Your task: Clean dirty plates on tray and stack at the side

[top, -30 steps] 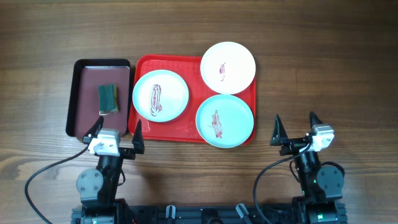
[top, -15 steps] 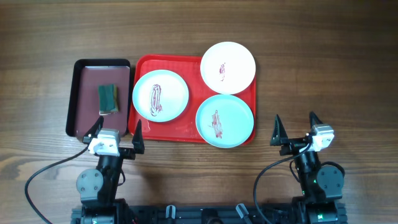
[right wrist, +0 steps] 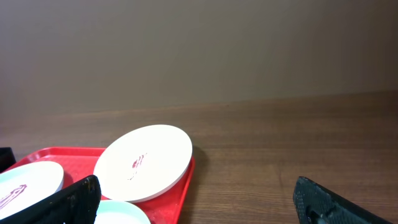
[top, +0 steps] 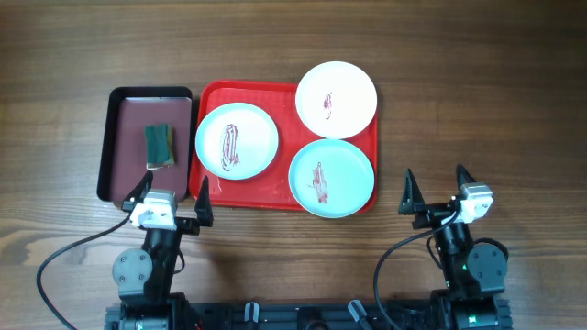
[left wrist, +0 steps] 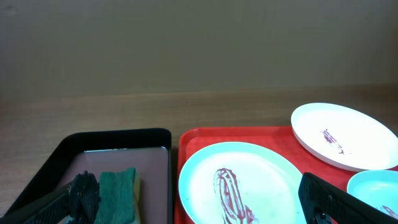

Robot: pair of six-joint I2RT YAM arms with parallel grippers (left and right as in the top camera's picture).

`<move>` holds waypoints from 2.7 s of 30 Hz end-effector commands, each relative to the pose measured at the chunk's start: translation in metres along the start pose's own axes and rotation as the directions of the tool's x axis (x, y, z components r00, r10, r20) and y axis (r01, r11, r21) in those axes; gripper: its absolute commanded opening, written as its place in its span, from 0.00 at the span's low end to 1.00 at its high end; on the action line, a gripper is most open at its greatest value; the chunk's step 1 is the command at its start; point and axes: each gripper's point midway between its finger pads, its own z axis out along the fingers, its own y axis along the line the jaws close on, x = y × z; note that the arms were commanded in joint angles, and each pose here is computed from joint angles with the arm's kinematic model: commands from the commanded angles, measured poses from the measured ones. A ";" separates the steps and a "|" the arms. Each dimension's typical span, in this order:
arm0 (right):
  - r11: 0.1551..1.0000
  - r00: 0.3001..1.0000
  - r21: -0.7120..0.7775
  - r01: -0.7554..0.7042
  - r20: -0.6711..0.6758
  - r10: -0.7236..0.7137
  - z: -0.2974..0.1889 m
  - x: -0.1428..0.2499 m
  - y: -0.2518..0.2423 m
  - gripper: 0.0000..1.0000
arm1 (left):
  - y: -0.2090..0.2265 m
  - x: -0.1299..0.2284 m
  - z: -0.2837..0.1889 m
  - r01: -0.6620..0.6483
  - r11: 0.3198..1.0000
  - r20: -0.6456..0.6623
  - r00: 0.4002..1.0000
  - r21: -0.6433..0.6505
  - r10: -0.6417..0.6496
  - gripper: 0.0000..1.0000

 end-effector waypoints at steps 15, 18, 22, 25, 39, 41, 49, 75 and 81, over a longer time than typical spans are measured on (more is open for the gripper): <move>1.000 1.000 -0.018 -0.008 -0.001 0.008 0.000 0.000 0.004 1.00 | -0.002 0.002 0.000 -0.008 1.000 0.002 1.000 0.010 0.008 1.00; 1.000 1.000 -0.019 -0.009 0.000 0.009 0.000 0.000 0.004 1.00 | -0.001 0.002 0.000 -0.008 1.000 0.001 1.000 0.006 0.008 1.00; 1.000 1.000 -0.007 -0.001 0.001 0.001 0.000 0.000 0.002 1.00 | -0.001 0.002 0.000 -0.008 1.000 0.002 1.000 0.006 0.008 1.00; 1.000 1.000 -0.008 -0.007 0.014 0.007 0.000 -0.003 0.002 0.99 | 0.000 0.002 0.000 -0.008 1.000 0.001 1.000 0.002 0.008 1.00; 0.996 0.974 -0.056 0.072 0.219 -0.058 -0.020 -0.111 0.023 1.00 | -0.009 -0.088 -0.020 0.163 0.985 0.179 0.969 0.064 -0.172 1.00; 0.994 0.971 -0.052 0.098 0.222 -0.084 -0.019 -0.134 0.026 1.00 | -0.012 -0.101 -0.024 0.165 0.984 0.160 0.972 0.073 -0.175 1.00; 0.961 0.987 -0.250 0.118 0.140 -0.085 0.006 -0.188 0.067 1.00 | -0.002 -0.126 -0.020 0.208 0.978 -0.068 0.975 -0.029 -0.209 1.00; 0.759 0.415 -0.201 -0.620 -0.904 0.100 0.167 -0.009 0.159 0.93 | -0.004 -0.018 0.067 0.326 0.930 -0.760 0.559 -0.168 -0.333 1.00; 0.949 0.473 -0.109 -0.295 -0.880 0.046 0.172 0.039 0.182 0.93 | 0.004 -0.016 0.067 0.270 0.948 -0.762 0.574 -0.170 -0.300 1.00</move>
